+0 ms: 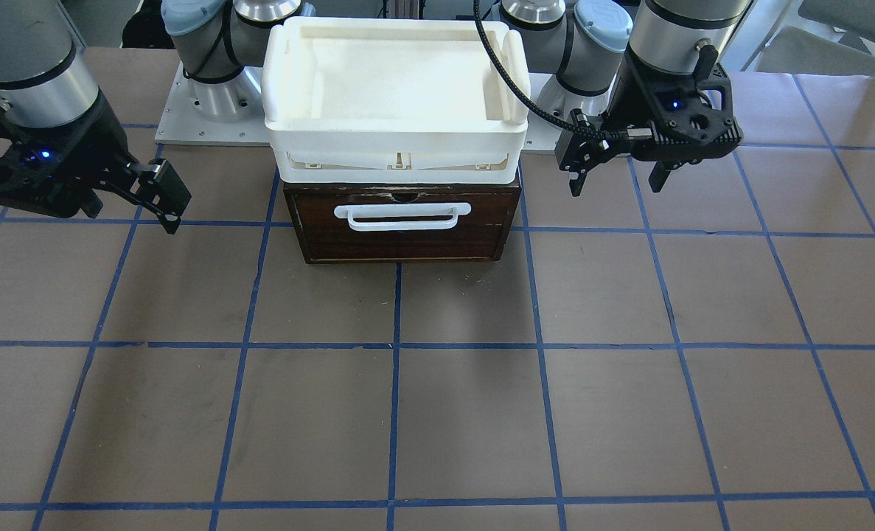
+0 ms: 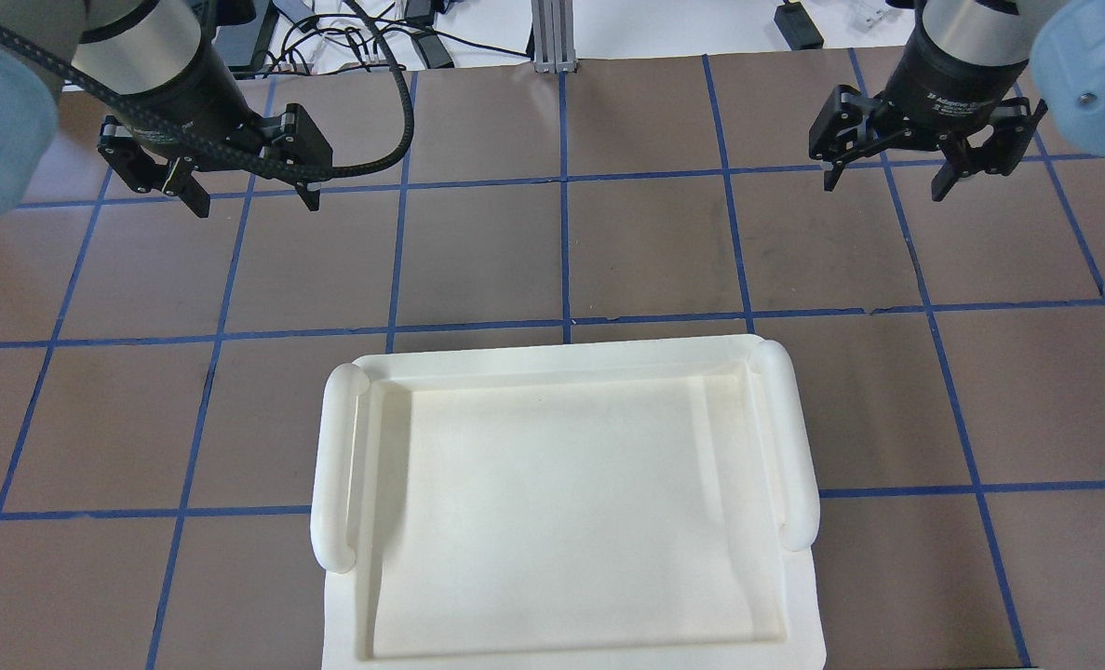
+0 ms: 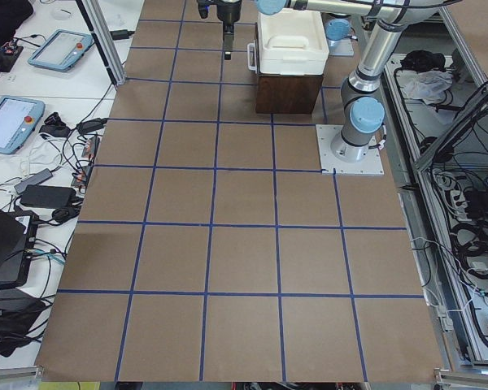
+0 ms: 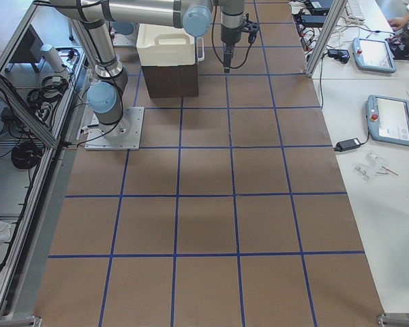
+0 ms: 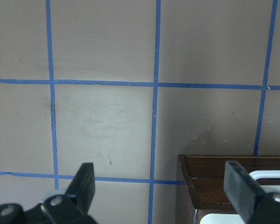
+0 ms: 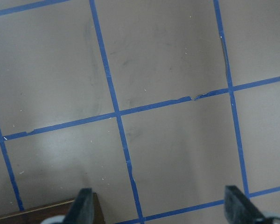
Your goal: Put scissors in drawer and close it
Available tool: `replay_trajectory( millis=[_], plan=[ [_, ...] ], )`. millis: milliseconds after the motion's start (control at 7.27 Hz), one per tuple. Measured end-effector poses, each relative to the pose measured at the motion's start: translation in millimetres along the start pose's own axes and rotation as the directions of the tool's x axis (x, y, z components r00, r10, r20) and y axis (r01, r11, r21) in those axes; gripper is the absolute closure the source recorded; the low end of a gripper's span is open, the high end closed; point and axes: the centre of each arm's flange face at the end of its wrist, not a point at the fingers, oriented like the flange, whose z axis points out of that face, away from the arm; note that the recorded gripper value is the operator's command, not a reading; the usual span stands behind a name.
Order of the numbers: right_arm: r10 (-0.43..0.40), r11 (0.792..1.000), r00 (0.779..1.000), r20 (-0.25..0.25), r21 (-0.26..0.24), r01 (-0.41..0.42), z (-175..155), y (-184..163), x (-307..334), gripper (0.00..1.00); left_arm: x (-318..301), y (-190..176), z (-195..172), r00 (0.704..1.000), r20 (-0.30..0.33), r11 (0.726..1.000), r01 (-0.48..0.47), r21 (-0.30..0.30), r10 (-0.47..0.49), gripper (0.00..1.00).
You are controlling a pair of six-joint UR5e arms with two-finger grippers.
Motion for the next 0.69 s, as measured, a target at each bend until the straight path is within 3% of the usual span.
replay_trajectory(
  millis=[412, 688],
  plan=[
    [0.023, 1.000, 1.000, 0.001, 0.002, -0.023, -0.6, 6.8, -16.6, 0.00, -5.7, -7.0, -4.2, 1.000, -0.017, 0.998, 0.026, 0.054, -0.025, 0.00],
    [0.024, 1.000, 1.000, 0.001, 0.004, -0.024, -0.9, 6.8, -17.2, 0.00, -3.6, -6.2, 1.2, 0.998, -0.038, 0.999, 0.047, 0.013, -0.047, 0.00]
  ],
)
